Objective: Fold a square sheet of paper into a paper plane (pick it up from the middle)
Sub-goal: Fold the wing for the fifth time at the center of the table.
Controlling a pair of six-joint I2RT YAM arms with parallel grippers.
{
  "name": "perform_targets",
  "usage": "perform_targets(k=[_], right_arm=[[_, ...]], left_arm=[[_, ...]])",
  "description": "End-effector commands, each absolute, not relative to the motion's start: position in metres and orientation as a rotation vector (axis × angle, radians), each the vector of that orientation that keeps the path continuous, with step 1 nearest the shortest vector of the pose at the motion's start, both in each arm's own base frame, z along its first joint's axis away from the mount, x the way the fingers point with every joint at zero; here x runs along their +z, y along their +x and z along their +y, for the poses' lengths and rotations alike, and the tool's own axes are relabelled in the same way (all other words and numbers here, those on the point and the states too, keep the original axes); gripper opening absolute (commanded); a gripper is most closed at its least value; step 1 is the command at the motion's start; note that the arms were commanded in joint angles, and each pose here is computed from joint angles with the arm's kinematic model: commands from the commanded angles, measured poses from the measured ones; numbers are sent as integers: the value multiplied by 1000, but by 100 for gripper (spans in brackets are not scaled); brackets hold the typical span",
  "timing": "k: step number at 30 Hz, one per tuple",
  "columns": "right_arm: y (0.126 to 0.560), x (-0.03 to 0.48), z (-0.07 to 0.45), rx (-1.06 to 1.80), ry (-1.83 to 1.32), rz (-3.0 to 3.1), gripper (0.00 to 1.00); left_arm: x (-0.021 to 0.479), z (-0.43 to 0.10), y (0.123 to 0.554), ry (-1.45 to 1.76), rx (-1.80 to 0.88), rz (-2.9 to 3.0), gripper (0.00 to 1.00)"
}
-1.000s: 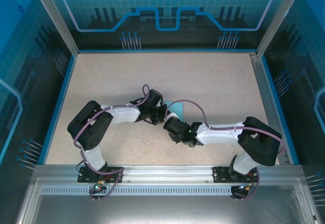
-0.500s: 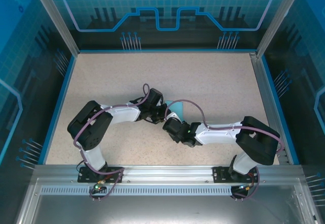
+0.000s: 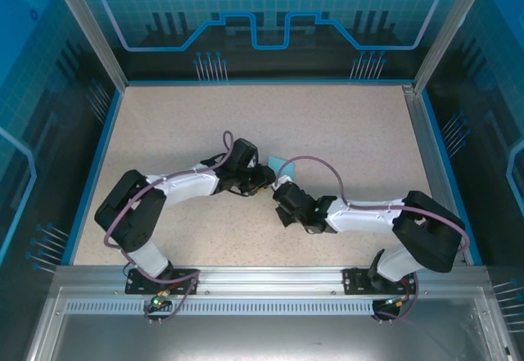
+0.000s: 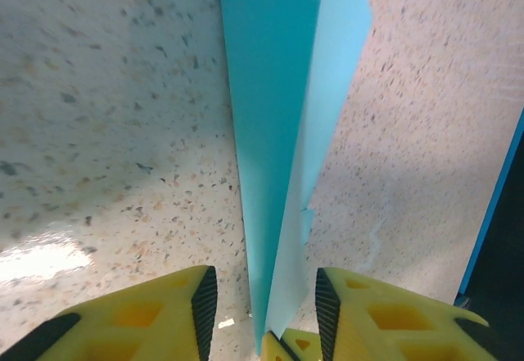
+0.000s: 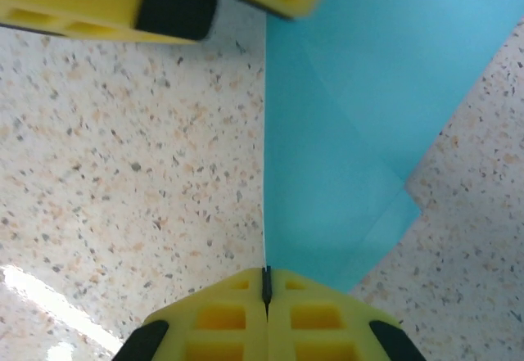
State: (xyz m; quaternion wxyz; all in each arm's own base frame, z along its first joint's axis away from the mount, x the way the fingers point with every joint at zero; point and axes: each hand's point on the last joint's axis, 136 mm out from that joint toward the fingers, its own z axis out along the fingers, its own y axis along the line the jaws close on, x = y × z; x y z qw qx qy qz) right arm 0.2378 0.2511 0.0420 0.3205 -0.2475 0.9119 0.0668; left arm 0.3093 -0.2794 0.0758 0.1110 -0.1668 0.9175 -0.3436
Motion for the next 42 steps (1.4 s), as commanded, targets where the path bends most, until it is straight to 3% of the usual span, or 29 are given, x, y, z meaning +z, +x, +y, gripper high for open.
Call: perform_targets(k=[1, 8, 13, 22, 25, 33, 38, 42], right_arm=[[236, 47, 262, 384, -622, 2390, 4], [236, 45, 264, 597, -590, 2399, 4], [234, 39, 261, 573, -607, 2415, 5], [236, 34, 255, 505, -627, 2427, 7], [236, 34, 252, 469, -634, 2431, 9], [238, 39, 250, 349, -662, 2423, 14], [238, 44, 251, 265, -687, 2406, 18], [241, 46, 247, 148, -672, 2392, 27]], left_arm=[[92, -257, 311, -529, -949, 2636, 44], [100, -251, 310, -532, -973, 2592, 50], [98, -268, 315, -507, -1069, 2593, 58], [77, -293, 333, -502, -1085, 2699, 59], [70, -296, 336, -491, -1066, 2737, 55], [64, -297, 336, -455, -1004, 2808, 23], [65, -297, 334, -443, -996, 2821, 12], [64, -299, 334, -441, -1009, 2833, 6]])
